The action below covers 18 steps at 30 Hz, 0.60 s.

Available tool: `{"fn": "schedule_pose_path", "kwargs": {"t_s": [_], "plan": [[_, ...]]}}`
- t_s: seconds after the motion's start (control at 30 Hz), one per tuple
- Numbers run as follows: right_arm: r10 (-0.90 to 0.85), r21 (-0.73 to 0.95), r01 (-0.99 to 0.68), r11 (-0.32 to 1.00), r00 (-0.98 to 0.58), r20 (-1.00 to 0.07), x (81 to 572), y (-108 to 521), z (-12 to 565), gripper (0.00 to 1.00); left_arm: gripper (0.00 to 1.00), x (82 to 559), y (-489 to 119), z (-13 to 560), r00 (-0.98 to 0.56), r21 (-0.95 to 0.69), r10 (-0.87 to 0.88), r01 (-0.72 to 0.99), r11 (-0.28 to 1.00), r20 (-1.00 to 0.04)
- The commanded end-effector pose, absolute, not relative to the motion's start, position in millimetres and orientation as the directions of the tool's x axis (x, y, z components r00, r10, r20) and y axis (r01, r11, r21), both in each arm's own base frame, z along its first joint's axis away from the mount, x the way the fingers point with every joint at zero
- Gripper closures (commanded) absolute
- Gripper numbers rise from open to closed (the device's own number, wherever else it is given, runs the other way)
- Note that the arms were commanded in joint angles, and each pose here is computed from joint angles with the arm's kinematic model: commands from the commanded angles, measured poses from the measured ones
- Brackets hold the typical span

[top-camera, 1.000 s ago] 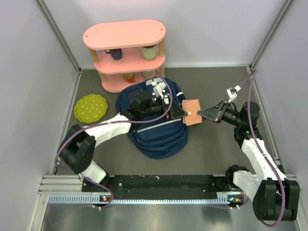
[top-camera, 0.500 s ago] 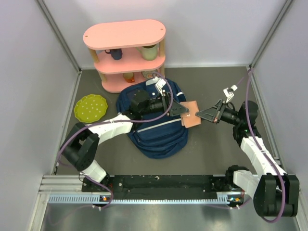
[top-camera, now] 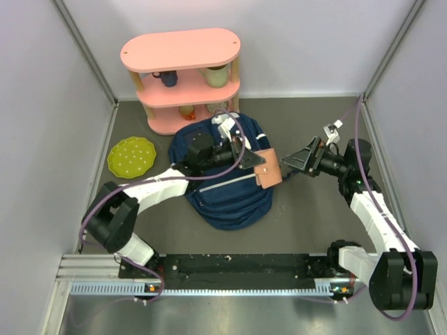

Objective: Pack the student bag
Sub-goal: Pick up the personal item from the center of the board.

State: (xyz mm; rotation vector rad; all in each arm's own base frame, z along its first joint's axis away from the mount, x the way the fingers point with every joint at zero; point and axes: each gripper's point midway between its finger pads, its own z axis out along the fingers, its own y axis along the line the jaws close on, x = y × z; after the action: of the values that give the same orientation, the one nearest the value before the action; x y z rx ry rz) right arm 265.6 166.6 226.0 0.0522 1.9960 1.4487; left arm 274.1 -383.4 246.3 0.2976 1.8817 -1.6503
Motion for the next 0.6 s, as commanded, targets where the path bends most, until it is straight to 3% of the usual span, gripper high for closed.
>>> {"fn": "schedule_pose_path", "kwargs": {"t_s": [0.0,0.03,0.2,0.43,0.57], "plan": [[0.423,0.792,-0.337,0.51,-0.703,-0.572,271,154,229,0.01,1.0,291,-341,274,-0.699,-0.793,-0.374,0.545,0.273,-0.609],[0.425,0.785,-0.381,0.489,-0.681,-0.596,272,156,236,0.01,1.0,293,-335,275,-0.701,-0.807,-0.399,0.525,0.27,-0.59],[0.436,0.853,-0.39,0.346,-0.739,-0.514,247,179,229,0.01,1.0,291,-313,300,-0.679,-0.827,-0.496,0.537,0.167,-0.541],[0.447,0.853,-0.478,0.208,-0.73,-0.517,231,219,251,0.01,1.0,281,-315,317,-0.721,-0.846,-0.512,0.533,0.021,-0.467],[0.498,0.881,-0.462,0.102,-0.743,-0.447,233,223,262,0.01,1.0,280,-315,315,-0.73,-0.851,-0.516,0.525,-0.002,-0.449]]}}
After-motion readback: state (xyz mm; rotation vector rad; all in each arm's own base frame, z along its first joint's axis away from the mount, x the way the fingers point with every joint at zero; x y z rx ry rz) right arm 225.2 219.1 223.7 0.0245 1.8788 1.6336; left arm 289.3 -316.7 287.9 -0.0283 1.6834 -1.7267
